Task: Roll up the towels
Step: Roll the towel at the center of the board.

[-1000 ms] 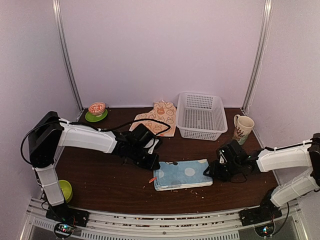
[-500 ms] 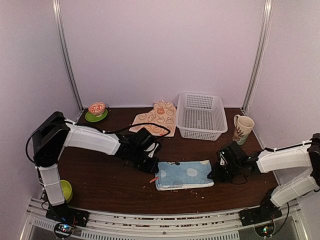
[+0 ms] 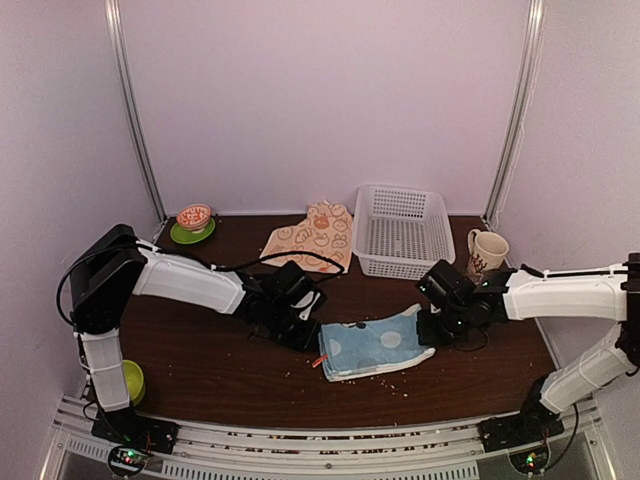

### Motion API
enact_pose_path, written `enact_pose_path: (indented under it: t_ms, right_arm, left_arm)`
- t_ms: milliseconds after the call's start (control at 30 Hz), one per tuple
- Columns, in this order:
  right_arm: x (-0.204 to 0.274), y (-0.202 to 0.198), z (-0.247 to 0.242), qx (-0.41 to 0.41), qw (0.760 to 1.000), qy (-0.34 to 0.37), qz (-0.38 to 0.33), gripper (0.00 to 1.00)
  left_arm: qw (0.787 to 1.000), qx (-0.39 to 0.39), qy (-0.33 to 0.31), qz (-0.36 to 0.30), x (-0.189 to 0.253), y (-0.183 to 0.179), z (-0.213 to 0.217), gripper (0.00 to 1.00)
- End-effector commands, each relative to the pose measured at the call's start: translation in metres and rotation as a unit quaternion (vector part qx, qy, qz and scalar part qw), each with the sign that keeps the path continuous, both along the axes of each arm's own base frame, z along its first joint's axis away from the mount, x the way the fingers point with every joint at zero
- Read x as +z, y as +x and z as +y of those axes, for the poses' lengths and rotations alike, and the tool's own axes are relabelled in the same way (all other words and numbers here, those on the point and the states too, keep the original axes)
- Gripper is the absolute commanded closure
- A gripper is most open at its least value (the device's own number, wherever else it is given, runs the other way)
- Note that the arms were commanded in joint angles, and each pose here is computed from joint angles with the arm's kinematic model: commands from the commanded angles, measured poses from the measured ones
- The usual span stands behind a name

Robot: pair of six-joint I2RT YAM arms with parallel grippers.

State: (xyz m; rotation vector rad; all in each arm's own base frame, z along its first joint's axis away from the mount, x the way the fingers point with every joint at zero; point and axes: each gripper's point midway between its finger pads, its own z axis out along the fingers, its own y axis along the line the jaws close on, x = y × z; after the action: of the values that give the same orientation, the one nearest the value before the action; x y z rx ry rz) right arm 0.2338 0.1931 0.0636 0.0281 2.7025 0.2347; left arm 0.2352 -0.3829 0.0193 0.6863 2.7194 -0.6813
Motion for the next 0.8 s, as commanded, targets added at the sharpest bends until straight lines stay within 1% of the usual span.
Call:
enact_pose_path:
  t_ms: [0,67,167,333,400,467,633,767]
  right_arm:
    - [-0.004,-0.002,-0.014,0.014,0.996,-0.093,-0.004,1.00]
    - [-0.003,0.000,-0.010,0.016,0.994,-0.104,-0.008,1.00]
    - [-0.001,0.003,0.002,0.022,0.995,-0.101,-0.012,1.00]
    - [-0.002,0.005,0.020,0.030,0.996,-0.086,-0.012,1.00]
    - [-0.004,0.006,0.025,0.034,0.996,-0.081,-0.010,1.00]
    - [-0.007,0.006,0.028,0.036,0.996,-0.078,-0.006,1.00]
    - [-0.012,0.003,0.038,0.051,0.997,-0.061,0.002,1.00]
    - [-0.016,-0.001,0.041,0.061,0.997,-0.052,0.008,0.90]
  left_arm:
    - [1.000,-0.003,-0.023,-0.010,0.020,-0.002,-0.005,0.93]
    - [0.999,-0.001,-0.034,-0.018,0.033,-0.002,-0.004,0.92]
    - [0.998,0.002,-0.057,-0.024,0.053,-0.003,-0.006,0.91]
    - [0.993,-0.013,-0.117,-0.021,0.080,-0.007,-0.024,0.91]
    - [0.991,-0.019,-0.131,-0.023,0.085,-0.006,-0.031,0.91]
    - [0.990,-0.022,-0.135,-0.023,0.085,-0.003,-0.037,0.91]
    - [0.992,-0.027,-0.122,-0.007,0.065,-0.001,-0.045,0.91]
    - [0.992,-0.030,-0.120,0.000,0.058,-0.002,-0.047,0.91]
